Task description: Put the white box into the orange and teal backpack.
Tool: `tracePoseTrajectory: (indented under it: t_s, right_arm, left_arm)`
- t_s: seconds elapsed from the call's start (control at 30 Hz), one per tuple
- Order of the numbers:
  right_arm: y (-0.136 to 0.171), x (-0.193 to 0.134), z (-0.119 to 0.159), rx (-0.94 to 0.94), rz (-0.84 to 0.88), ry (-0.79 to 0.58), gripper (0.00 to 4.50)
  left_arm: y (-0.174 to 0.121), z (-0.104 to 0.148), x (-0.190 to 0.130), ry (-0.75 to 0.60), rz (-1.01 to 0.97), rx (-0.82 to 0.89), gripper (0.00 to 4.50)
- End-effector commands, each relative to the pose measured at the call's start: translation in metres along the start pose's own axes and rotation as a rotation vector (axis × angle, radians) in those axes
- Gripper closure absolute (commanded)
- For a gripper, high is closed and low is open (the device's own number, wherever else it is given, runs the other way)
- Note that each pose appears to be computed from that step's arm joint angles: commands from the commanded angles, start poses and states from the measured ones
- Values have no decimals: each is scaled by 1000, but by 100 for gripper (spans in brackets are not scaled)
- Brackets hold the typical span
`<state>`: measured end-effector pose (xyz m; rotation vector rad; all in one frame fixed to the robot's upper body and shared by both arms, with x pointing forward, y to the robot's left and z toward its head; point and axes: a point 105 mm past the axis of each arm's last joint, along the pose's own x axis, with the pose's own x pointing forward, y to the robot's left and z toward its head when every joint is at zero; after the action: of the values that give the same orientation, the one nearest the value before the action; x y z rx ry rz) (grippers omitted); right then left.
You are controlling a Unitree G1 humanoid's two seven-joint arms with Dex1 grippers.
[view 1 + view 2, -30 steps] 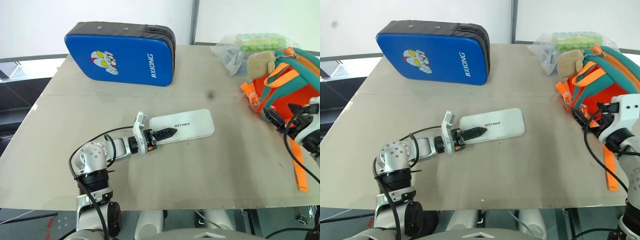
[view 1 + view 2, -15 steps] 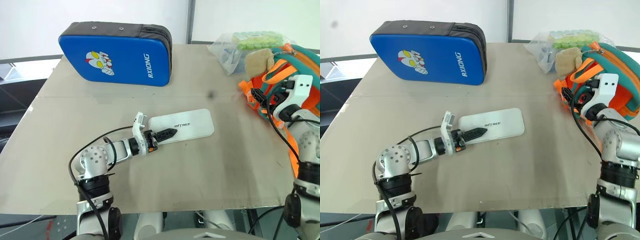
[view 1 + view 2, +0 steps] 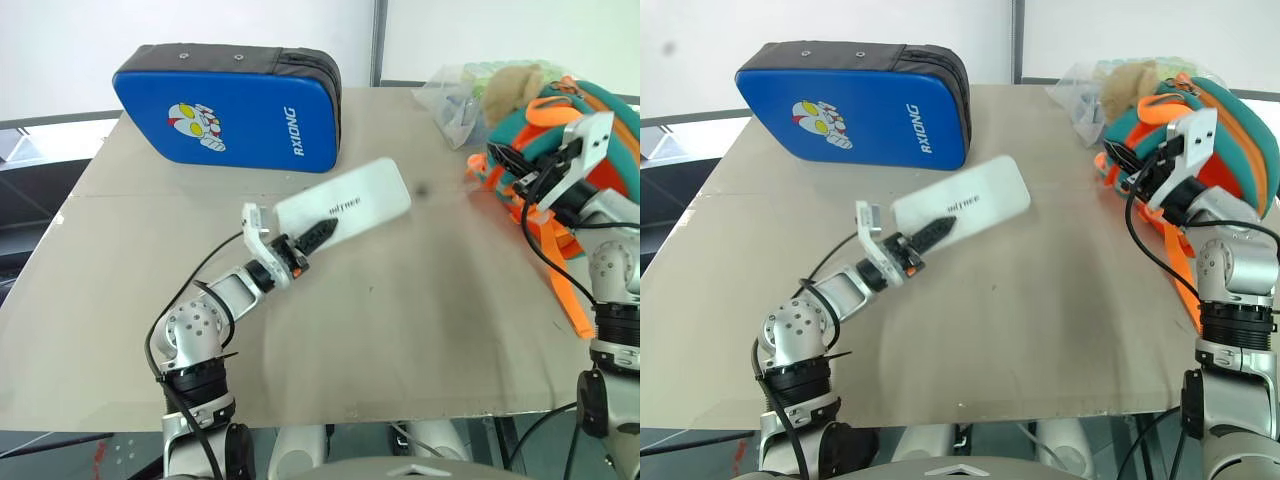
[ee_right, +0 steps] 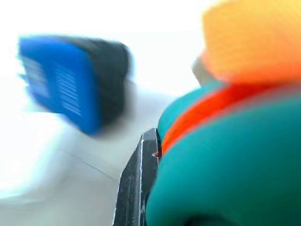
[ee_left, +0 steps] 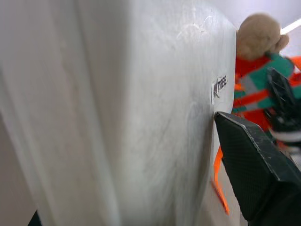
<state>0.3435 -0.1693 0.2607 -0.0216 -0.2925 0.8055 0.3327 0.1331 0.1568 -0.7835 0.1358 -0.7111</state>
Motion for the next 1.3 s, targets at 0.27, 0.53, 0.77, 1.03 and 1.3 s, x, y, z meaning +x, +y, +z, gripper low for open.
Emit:
tracePoseTrajectory:
  t_s: [0.27, 0.53, 0.77, 1.03, 1.3]
  right_arm:
    - [127, -36, 5, 147, 562, 140, 446]
    - [122, -51, -12, 139, 541, 240, 446]
    - [119, -56, -7, 159, 554, 224, 446]
    - [115, -67, 7, 178, 560, 215, 446]
    - [112, -69, 11, 167, 532, 214, 446]
  left_arm:
    - [-54, 93, -25, -222, -187, 365, 177]
    - [-83, 93, -33, -97, -368, 597, 177]
    - [-80, 85, -26, -9, -409, 852, 177]
    - [-77, 108, -12, -136, -393, 955, 177]
    - [-76, 75, -1, -47, -489, 1027, 177]
